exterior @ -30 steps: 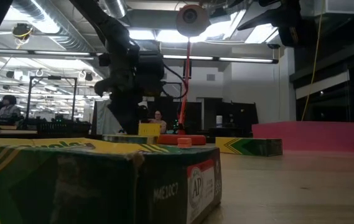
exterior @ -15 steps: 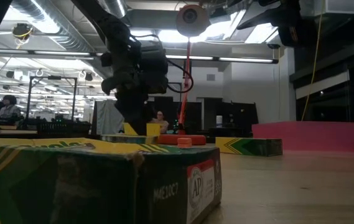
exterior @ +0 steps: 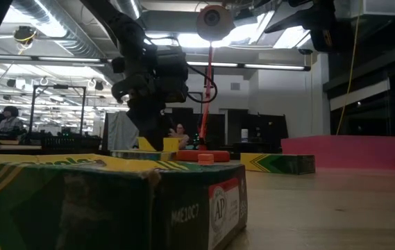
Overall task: Pick & Place School Supplies
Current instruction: Adjust the yellow crayon box
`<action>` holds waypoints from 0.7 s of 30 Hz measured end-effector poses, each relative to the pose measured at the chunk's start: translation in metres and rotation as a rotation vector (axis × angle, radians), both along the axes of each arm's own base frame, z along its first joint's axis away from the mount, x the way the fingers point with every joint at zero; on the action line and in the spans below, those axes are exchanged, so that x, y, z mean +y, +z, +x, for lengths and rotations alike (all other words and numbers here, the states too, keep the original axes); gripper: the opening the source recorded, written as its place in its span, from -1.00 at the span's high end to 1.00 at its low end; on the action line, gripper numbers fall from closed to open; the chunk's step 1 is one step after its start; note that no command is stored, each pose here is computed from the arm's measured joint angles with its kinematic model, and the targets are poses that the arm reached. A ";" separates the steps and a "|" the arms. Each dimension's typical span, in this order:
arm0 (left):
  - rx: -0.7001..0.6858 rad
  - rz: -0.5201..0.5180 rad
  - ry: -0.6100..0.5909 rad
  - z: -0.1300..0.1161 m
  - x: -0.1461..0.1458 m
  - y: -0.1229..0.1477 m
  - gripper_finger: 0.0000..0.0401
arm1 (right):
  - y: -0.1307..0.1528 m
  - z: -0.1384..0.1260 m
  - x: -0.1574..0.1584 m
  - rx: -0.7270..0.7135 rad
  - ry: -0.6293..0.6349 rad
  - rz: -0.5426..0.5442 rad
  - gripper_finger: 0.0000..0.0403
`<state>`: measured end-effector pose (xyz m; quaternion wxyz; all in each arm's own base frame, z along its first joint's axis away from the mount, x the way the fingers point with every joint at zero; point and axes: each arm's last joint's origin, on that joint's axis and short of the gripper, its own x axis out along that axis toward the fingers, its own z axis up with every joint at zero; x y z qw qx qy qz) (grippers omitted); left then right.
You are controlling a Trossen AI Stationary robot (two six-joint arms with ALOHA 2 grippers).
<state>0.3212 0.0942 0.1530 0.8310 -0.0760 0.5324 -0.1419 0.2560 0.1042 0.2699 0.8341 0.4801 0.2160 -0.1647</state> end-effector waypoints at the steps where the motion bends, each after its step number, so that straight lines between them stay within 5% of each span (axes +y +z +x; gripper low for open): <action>1: 0.000 0.001 -0.003 0.000 -0.001 0.000 0.64 | 0.000 0.000 0.000 0.000 0.000 0.000 0.17; 21: -0.044 0.133 0.140 -0.006 0.024 -0.011 0.64 | 0.001 0.001 0.000 -0.015 -0.006 0.002 0.17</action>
